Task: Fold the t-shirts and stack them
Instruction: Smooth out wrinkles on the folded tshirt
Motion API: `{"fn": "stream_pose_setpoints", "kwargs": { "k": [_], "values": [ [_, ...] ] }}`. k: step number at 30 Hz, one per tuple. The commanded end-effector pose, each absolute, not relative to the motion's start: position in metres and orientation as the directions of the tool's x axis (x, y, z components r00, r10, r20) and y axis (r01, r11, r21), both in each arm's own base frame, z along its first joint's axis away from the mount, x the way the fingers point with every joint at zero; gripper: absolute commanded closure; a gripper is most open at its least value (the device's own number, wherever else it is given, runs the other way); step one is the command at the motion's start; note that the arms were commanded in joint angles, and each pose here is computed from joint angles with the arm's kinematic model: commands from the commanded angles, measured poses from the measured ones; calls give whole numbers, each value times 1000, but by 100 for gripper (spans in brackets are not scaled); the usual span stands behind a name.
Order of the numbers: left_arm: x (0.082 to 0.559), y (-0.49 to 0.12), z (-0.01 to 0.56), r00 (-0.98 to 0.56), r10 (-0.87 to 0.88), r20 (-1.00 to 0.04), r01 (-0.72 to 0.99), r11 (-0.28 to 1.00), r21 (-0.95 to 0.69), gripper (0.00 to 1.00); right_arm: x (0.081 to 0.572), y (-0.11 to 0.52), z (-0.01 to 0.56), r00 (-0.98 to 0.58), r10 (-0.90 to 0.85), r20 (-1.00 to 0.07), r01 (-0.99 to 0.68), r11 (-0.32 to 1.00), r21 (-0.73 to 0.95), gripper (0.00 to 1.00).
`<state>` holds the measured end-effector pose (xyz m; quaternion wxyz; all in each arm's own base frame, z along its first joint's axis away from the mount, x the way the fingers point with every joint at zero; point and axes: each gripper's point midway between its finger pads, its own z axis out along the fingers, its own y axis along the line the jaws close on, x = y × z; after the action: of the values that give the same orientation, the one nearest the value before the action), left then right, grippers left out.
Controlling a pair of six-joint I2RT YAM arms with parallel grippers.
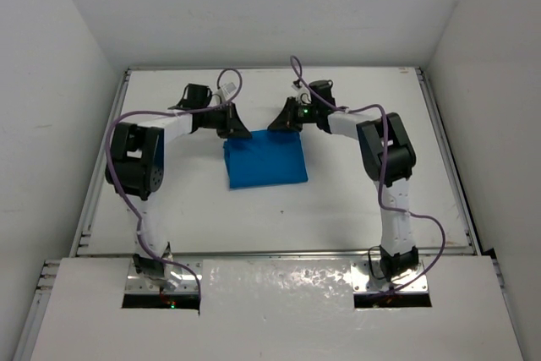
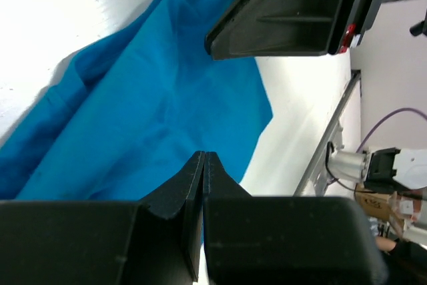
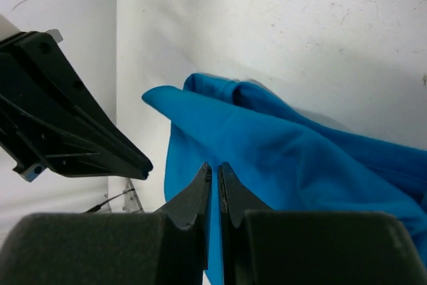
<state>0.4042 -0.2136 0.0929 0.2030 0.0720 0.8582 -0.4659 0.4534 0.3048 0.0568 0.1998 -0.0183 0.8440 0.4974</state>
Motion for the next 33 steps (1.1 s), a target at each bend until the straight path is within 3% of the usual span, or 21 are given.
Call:
{"fn": "stream_pose_setpoints", "kwargs": {
  "k": [1, 7, 14, 25, 29, 33],
  "values": [
    [411, -216, 74, -901, -24, -434, 351, 548, -759, 100, 464, 313, 61, -913, 166, -372, -263, 457, 850, 94],
    [453, -208, 37, -893, -89, -441, 313, 580, -752, 100, 474, 305, 36, -922, 176, -344, -226, 476, 850, 95],
    [501, -202, 46, -828, -152, -539, 371, 572, -732, 100, 481, 276, 7, -923, 255, -289, -139, 479, 867, 95],
    [523, -172, 60, -803, -247, -543, 312, 602, -735, 100, 501, 260, 49, -877, 334, -345, -210, 381, 901, 92],
    [541, -162, 112, -734, -279, -619, 323, 659, -679, 100, 507, 259, 96, -838, 329, -436, -303, 384, 872, 77],
    [535, -153, 146, -748, -286, -598, 240, 724, -647, 97, 497, 241, 114, -821, 290, -492, -285, 538, 793, 53]
  ]
}}
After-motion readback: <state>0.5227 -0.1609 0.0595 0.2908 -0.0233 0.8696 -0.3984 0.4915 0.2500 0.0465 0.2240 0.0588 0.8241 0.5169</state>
